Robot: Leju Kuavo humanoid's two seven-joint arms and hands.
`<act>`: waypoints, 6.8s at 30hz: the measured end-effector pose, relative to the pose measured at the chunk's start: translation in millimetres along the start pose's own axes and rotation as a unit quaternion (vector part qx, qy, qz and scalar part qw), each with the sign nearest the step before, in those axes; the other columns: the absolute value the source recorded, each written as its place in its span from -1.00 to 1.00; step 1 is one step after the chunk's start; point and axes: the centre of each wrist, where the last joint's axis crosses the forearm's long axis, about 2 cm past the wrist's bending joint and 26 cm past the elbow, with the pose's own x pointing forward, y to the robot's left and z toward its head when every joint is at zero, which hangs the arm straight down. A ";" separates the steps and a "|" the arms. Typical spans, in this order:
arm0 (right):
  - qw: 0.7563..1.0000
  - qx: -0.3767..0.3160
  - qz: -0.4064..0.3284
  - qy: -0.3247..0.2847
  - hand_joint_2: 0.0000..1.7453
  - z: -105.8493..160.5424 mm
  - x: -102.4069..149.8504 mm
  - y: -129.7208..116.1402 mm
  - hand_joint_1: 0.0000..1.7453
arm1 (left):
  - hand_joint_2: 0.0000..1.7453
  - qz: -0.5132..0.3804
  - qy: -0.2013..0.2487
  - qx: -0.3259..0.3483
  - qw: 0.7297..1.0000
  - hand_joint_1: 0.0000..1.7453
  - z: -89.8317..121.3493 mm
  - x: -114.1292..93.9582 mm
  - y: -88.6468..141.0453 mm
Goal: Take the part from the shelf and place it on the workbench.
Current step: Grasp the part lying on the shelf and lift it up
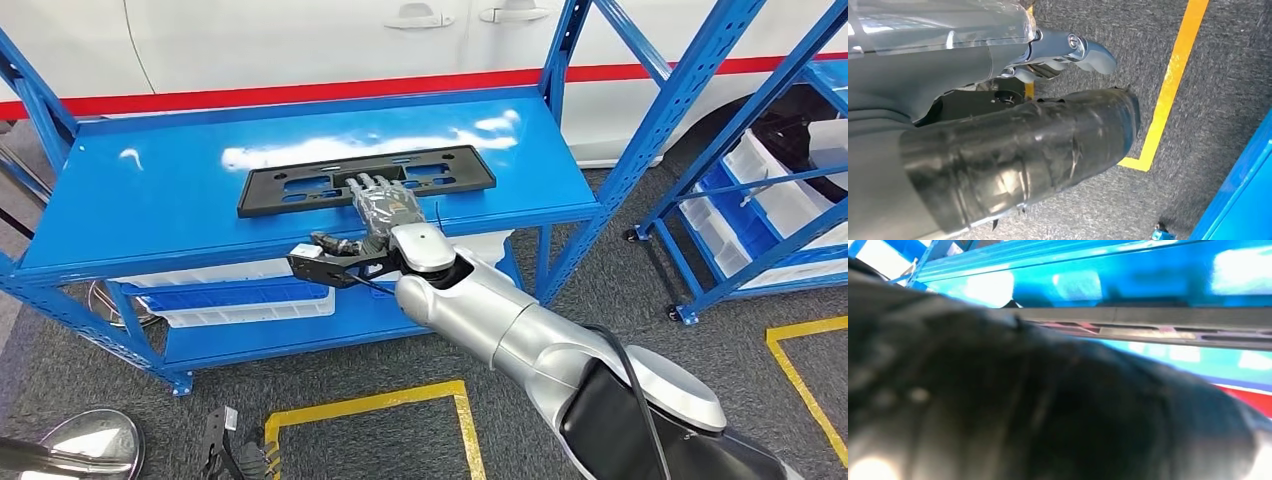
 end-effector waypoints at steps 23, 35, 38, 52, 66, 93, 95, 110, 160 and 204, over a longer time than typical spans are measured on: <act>1.000 0.005 0.004 0.006 -1.00 0.2 -5.6 6.2 -1.00 | -1.00 0.002 0.000 0.006 1.000 -1.00 -0.2 0.4 1.5; 1.000 0.012 0.001 0.011 -1.00 0.6 -13.0 13.3 -1.00 | -1.00 0.003 -0.005 0.003 1.000 -1.00 -0.4 1.0 1.2; 1.000 0.012 0.001 0.012 -1.00 0.5 -14.7 13.2 -1.00 | -1.00 0.002 -0.007 0.002 1.000 -1.00 -0.7 2.5 0.5; 1.000 0.027 0.000 0.008 -1.00 3.3 -12.2 29.5 -1.00 | -1.00 0.000 -0.009 0.001 1.000 -1.00 -1.1 4.5 -0.5; 0.998 0.067 -0.013 0.004 -1.00 11.9 -9.5 69.0 -1.00 | -1.00 -0.001 -0.007 0.004 1.000 -1.00 -1.2 4.9 -0.6; 0.995 0.095 -0.011 0.012 -1.00 17.0 -18.0 90.4 -1.00 | -1.00 0.001 -0.012 0.000 1.000 -1.00 -1.7 7.3 -1.8; 0.994 0.103 -0.012 0.013 0.00 18.9 -18.8 96.7 -1.00 | -1.00 0.002 -0.012 0.000 1.000 -1.00 -1.7 7.1 -1.6; 0.992 0.127 -0.020 0.000 1.00 21.7 -20.3 105.8 1.00 | -1.00 0.003 -0.015 0.001 1.000 -1.00 -1.7 8.7 -5.2; 0.996 0.071 -0.020 -0.045 -1.00 10.3 -19.3 63.2 -1.00 | -1.00 0.012 0.010 0.010 1.000 -1.00 0.2 -0.4 -0.1; 0.996 0.070 -0.013 -0.052 -1.00 9.0 -9.6 55.2 -1.00 | -1.00 0.018 0.016 0.019 1.000 -1.00 0.0 -0.7 2.8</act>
